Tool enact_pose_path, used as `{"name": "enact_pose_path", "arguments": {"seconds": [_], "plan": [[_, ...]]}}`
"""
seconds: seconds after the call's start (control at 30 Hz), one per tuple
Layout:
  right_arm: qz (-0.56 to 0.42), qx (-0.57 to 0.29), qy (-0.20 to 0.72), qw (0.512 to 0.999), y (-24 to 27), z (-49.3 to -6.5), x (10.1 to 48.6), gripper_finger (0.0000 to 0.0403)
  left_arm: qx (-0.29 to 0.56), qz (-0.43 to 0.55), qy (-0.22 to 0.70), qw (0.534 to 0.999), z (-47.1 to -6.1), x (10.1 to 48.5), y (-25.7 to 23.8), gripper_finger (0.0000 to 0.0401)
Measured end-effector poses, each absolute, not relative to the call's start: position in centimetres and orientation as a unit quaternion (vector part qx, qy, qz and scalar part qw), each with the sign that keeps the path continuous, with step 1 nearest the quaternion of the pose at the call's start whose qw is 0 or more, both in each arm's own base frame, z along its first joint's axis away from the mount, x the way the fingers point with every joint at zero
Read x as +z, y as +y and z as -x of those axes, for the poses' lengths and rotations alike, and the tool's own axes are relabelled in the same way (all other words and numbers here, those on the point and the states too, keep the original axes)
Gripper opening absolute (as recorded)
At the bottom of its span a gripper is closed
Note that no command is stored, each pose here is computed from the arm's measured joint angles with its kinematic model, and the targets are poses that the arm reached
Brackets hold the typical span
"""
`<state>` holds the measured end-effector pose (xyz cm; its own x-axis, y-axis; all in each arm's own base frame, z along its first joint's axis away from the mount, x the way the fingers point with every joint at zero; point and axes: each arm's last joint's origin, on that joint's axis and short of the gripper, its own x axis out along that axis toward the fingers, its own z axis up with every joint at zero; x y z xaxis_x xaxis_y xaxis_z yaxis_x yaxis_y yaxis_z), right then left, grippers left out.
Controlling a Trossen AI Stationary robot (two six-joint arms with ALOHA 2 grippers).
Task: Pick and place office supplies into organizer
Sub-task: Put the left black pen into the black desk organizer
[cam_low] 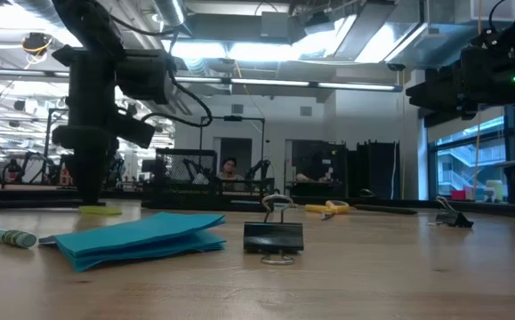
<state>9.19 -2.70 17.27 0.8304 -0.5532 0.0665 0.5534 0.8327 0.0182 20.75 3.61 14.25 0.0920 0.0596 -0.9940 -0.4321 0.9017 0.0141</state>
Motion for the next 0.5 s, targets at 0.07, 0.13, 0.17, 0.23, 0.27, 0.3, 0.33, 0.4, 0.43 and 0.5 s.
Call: {"name": "enact_pose_path", "arguments": {"seconds": [0.07, 0.13, 0.17, 0.23, 0.27, 0.3, 0.33, 0.4, 0.43, 0.5], "plan": [[0.001, -0.289, -0.035, 0.957, -2.7, -9.2, 17.3, 0.0233, 0.164, 0.145, 0.638, 0.738, -20.7, 15.0, 3.6, 0.0044], [0.001, -0.289, -0.035, 0.957, -2.7, -9.2, 17.3, 0.0233, 0.162, 0.147, 0.626, 0.748, -20.5, 15.6, 3.5, 0.0044], [0.001, -0.289, -0.035, 0.957, -2.7, -9.2, 17.3, 0.0233, 0.160, 0.148, 0.621, 0.753, -20.5, 15.8, 3.5, 0.0043], [0.001, -0.289, -0.035, 0.957, -2.7, -9.2, 17.3, 0.0233, 0.155, 0.143, 0.606, 0.767, -20.3, 16.5, 3.5, 0.0043], [0.001, -0.289, -0.035, 0.957, -2.7, -9.2, 17.3, 0.0233, 0.151, 0.139, 0.596, 0.777, -20.3, 16.8, 3.5, 0.0043], [0.001, -0.289, -0.035, 0.957, -2.7, -9.2, 17.3, 0.0233, 0.146, 0.134, 0.583, 0.788, -20.4, 17.2, 3.5, 0.0043], [0.001, -0.289, -0.035, 0.957, -2.7, -9.2, 17.3, 0.0233, 0.140, 0.127, 0.566, 0.802, -20.5, 17.6, 3.5, 0.0043], [0.000, -0.289, -0.035, 0.957, -2.7, -9.2, 17.3, 0.0233, 0.120, 0.115, 0.533, 0.829, -20.6, 18.6, 3.5, 0.0043], [0.000, -0.289, -0.035, 0.957, -2.7, -9.2, 17.3, 0.0233, 0.106, 0.112, 0.517, 0.842, -20.6, 19.0, 3.4, 0.0043], [0.000, -0.289, -0.035, 0.957, -2.7, -9.2, 17.3, 0.0233, 0.084, 0.104, 0.480, 0.867, -20.6, 20.1, 3.4, 0.0043]]}}
